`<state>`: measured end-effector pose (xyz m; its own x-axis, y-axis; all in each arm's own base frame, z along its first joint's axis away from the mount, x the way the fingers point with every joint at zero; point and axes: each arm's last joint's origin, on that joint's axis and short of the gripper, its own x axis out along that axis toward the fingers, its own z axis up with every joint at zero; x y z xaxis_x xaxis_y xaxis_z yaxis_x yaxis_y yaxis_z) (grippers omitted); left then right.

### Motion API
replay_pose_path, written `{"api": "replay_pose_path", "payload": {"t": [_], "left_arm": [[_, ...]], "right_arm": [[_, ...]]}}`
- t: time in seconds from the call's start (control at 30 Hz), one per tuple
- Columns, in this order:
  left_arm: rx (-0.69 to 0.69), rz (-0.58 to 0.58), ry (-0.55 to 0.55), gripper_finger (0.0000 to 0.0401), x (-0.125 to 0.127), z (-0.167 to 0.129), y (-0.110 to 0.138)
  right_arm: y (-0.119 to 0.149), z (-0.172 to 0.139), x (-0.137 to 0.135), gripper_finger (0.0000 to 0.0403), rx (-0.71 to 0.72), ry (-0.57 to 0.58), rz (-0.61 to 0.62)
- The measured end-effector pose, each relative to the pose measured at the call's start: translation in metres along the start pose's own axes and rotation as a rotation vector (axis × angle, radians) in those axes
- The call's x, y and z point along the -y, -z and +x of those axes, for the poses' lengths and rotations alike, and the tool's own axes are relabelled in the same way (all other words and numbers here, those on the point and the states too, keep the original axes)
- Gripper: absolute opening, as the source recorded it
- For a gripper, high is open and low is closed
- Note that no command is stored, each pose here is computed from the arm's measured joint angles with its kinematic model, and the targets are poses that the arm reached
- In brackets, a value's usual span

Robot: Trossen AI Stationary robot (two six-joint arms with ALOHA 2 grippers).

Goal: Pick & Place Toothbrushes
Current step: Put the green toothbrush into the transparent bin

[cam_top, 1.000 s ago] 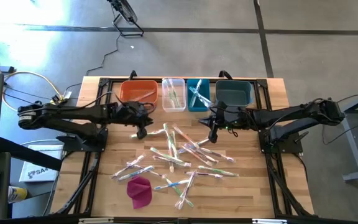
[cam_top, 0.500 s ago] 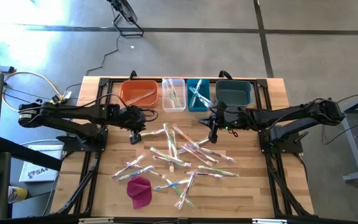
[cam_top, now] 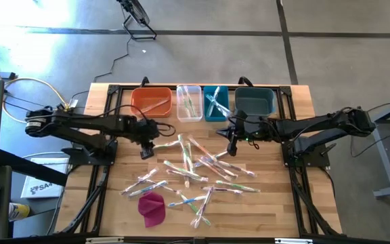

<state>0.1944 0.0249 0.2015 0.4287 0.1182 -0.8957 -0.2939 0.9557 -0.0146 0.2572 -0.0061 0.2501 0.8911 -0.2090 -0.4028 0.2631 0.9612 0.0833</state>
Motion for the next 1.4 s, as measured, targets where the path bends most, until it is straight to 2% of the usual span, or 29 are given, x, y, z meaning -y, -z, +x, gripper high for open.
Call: {"api": "replay_pose_path", "payload": {"t": [0.1, 0.27, 0.8, 1.27, 1.4], "left_arm": [[-0.020, 0.002, 0.002, 0.0172, 0.001, 0.005, -0.001], [-0.062, 0.005, -0.004, 0.0176, 0.001, 0.013, -0.001], [-0.210, -0.010, -0.031, 0.0177, 0.003, 0.044, 0.002], [-0.276, -0.055, -0.049, 0.0176, 0.004, 0.064, 0.003], [-0.277, -0.058, -0.049, 0.0158, 0.004, 0.065, 0.004]], "right_arm": [[0.000, 0.000, 0.000, 0.0004, 0.000, 0.000, -0.006], [0.000, 0.000, 0.000, 0.0004, -0.002, 0.000, -0.007], [0.000, 0.000, 0.000, 0.0004, -0.002, 0.000, -0.007], [0.000, 0.000, 0.000, 0.0004, -0.002, 0.000, -0.007], [0.000, 0.000, 0.000, 0.0004, -0.002, 0.000, -0.007]]}}
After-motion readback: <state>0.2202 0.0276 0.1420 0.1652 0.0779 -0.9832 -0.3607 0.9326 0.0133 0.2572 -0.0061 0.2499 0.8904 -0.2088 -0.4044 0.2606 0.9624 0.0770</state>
